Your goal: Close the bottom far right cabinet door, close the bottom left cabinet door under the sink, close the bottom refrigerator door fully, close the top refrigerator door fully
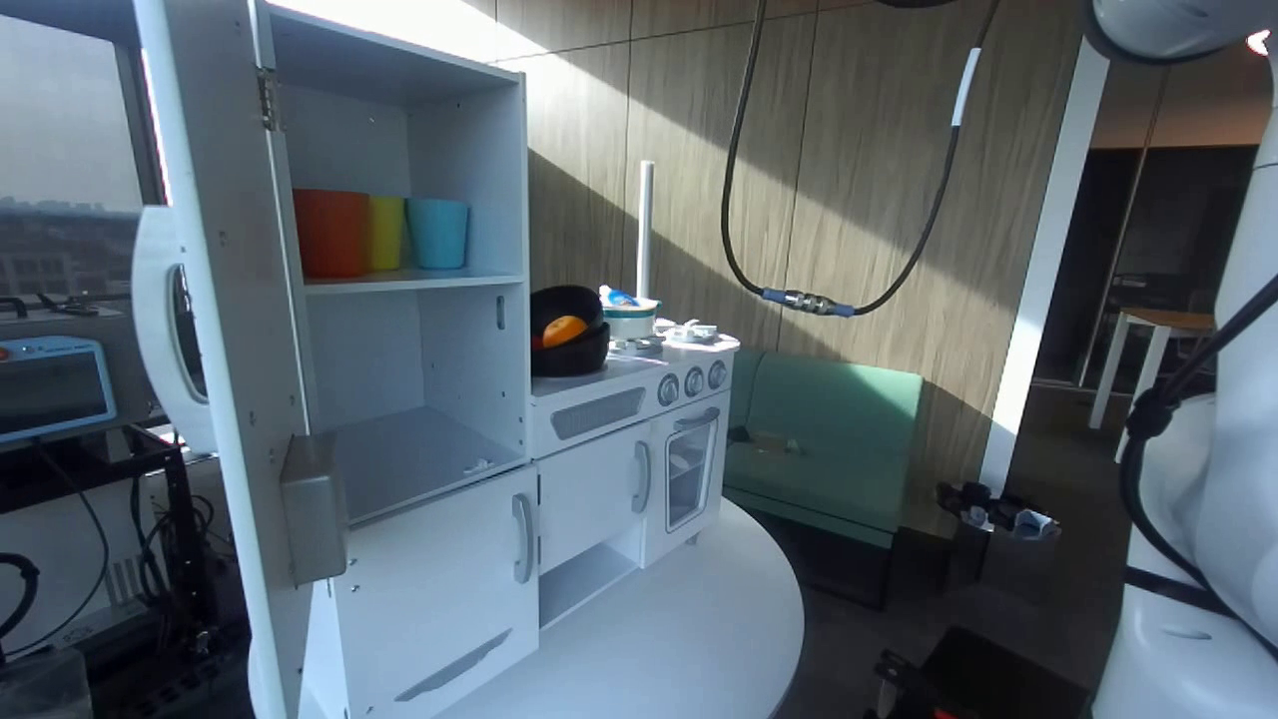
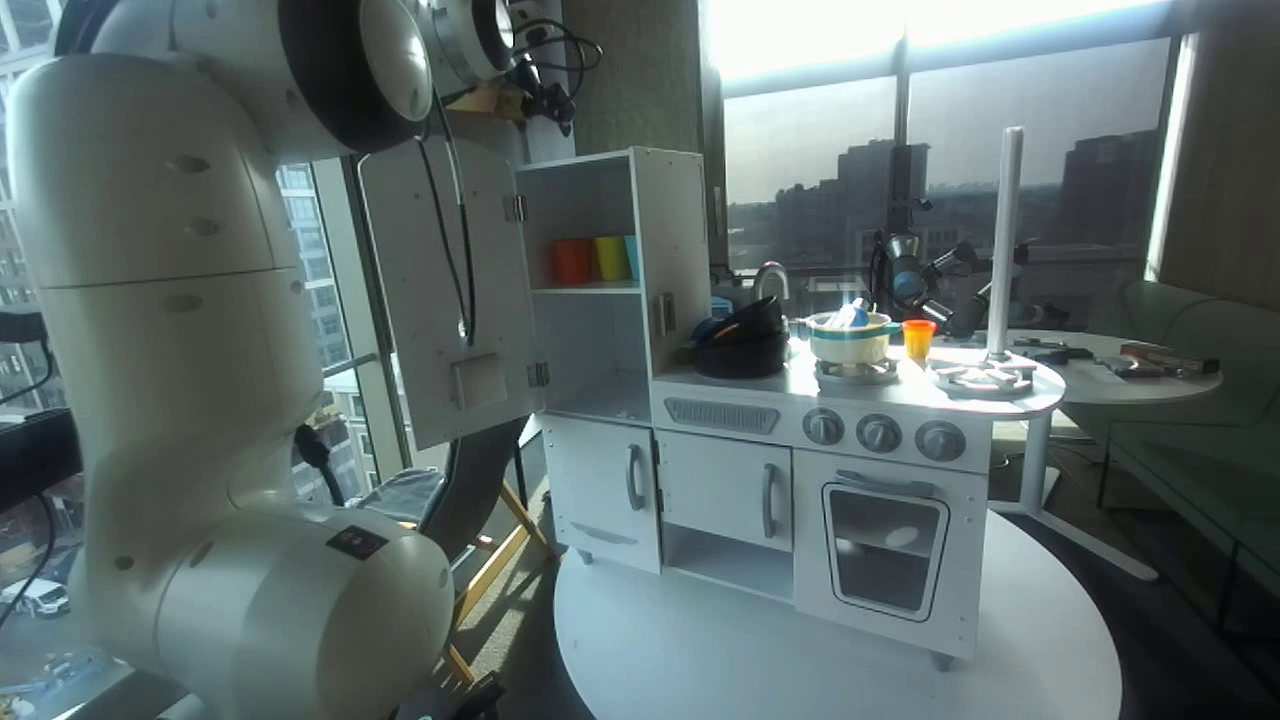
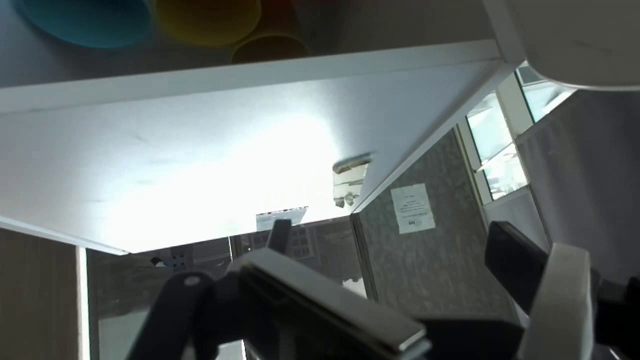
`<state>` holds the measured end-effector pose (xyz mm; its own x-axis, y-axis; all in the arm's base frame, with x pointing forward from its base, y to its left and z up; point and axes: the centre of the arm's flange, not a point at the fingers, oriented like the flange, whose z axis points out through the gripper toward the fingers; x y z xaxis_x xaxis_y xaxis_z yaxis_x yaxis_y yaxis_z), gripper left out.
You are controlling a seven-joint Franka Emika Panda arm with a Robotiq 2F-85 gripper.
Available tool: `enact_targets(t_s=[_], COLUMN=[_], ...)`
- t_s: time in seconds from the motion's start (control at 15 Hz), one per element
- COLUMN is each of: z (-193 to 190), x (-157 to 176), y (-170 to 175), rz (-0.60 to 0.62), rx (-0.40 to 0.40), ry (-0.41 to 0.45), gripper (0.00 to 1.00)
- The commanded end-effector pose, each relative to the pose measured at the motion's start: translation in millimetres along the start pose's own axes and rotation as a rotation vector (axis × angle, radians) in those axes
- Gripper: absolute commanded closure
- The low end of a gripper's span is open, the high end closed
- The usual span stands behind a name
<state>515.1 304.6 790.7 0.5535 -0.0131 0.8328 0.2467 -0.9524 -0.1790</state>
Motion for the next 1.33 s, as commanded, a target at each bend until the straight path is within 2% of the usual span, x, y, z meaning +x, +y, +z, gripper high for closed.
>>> enact_targets(t_s=[0.0, 0.13, 0.2, 0.47, 0.6, 0.67, 0.8, 1.07, 1.27], z=[-11, -14, -14, -14, -13, -2, -3, -3, -5], x=[10, 11, 9, -9, -15, -23, -25, -26, -21], y=[-2, -2, -2, -5, -7, -5, -8, -7, -15], rz=[-0.04, -0.026, -0.02, 0.028, 0.048, 0.034, 0.044, 0.046, -0.012], rx=[-0.102, -0.117, -0.118, -0.118, -0.098, -0.119, -0.11, -0.111, -0.101], ry=[0.034, 0.041, 0.012, -0.192, -0.264, -0.224, -0.257, -0.266, -0.165], gripper=[0.0, 0.0, 0.0, 0.0, 0.0, 0.0, 0.0, 0.0, 0.0])
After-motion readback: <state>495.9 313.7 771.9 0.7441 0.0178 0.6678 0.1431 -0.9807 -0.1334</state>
